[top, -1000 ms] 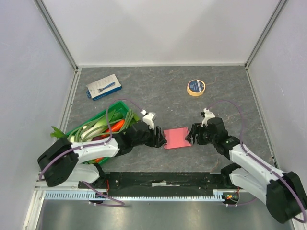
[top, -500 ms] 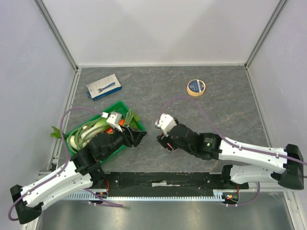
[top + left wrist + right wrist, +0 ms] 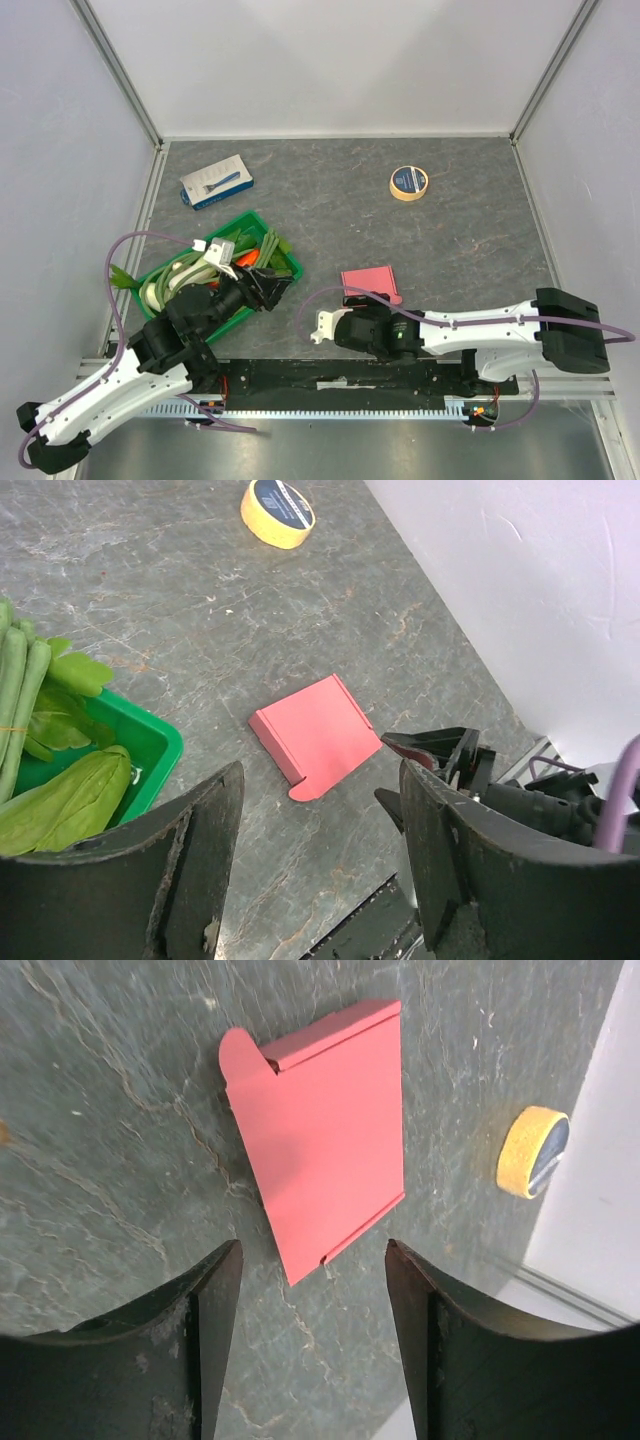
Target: Fold the paper box
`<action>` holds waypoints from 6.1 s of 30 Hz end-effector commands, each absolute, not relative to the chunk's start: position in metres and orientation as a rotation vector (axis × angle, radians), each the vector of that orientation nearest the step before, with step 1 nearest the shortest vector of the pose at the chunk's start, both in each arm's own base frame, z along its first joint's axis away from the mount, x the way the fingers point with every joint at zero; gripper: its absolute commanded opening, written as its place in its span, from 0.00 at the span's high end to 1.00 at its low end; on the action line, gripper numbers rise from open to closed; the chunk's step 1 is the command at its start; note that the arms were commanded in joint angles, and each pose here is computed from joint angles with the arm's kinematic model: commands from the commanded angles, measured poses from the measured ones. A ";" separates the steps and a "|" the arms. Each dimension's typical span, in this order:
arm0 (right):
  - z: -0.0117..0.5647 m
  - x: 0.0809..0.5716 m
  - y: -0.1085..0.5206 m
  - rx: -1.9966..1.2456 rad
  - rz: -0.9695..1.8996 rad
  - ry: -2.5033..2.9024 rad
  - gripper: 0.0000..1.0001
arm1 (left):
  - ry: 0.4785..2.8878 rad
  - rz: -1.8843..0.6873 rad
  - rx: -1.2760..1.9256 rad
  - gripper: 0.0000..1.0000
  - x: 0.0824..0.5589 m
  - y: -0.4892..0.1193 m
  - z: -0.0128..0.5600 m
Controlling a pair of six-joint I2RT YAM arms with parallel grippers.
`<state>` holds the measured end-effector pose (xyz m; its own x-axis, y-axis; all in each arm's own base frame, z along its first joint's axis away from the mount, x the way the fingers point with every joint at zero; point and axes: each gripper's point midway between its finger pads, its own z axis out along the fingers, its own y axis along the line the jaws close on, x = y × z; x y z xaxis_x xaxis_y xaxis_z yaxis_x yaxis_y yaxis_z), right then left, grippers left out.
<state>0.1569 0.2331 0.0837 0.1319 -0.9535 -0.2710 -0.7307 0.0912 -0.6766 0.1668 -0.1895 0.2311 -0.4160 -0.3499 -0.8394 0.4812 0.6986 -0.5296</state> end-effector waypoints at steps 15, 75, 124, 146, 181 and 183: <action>0.041 0.190 0.227 -1.666 -0.865 1.512 0.44 | 1.706 -0.972 0.119 0.30 0.160 -0.187 0.245; 0.094 0.199 0.250 -1.922 -0.085 2.108 0.92 | 1.956 -1.180 0.144 0.37 0.141 -0.235 0.131; 0.133 0.263 0.264 -1.477 0.115 2.074 0.74 | 1.910 -1.169 0.173 0.73 0.165 -0.315 0.114; 0.106 0.257 0.260 -1.476 0.308 2.143 0.87 | 1.892 -1.155 0.126 0.80 0.181 -0.348 0.100; 0.149 0.231 0.273 -1.022 0.741 2.180 0.53 | 1.956 -1.004 0.074 0.85 0.209 -0.357 0.073; 0.155 0.233 0.267 -0.991 0.727 2.173 0.48 | 1.960 -1.000 0.082 0.85 0.209 -0.357 0.073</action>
